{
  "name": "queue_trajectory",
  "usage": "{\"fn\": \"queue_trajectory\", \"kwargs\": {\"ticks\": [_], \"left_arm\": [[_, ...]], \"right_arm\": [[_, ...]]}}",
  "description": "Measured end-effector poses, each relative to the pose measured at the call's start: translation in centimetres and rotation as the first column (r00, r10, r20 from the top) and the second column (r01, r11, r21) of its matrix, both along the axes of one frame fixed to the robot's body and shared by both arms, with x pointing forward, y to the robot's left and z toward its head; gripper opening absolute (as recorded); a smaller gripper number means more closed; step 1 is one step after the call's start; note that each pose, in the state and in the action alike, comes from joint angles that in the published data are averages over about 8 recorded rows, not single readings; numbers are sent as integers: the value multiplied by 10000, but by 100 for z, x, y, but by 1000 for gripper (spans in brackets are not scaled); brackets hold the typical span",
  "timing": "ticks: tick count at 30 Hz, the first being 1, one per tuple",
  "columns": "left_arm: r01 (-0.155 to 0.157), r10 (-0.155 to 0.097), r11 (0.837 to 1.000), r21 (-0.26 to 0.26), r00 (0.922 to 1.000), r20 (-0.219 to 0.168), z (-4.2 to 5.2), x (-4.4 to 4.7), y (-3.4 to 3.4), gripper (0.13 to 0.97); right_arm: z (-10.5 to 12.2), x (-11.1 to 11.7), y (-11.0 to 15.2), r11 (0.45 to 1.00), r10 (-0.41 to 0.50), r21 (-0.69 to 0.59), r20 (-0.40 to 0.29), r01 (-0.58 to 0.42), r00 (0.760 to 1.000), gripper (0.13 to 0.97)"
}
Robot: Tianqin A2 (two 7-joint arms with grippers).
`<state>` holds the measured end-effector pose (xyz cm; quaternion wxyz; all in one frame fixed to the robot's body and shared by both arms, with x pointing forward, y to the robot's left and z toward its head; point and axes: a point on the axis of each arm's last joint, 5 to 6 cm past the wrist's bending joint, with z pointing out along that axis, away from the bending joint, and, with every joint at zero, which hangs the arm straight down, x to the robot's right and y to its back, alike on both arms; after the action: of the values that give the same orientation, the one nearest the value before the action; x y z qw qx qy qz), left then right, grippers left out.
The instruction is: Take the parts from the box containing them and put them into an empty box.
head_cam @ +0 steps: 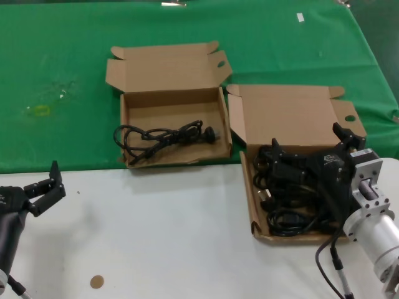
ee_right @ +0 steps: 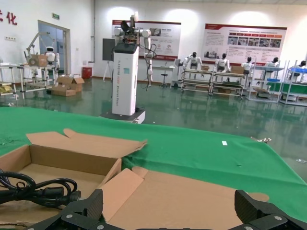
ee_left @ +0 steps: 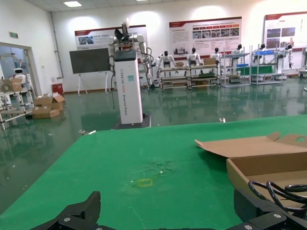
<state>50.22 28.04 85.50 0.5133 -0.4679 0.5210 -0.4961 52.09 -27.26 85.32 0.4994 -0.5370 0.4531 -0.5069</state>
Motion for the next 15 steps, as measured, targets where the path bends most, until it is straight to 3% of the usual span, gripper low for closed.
{"fn": "queue_trajectory", "kwargs": {"ticks": [15], "left_arm": [[0,0,10000,0,10000,0,0,0,0,966]], "right_arm": [[0,0,0,10000,0,0,0,0,10000,966]]}}
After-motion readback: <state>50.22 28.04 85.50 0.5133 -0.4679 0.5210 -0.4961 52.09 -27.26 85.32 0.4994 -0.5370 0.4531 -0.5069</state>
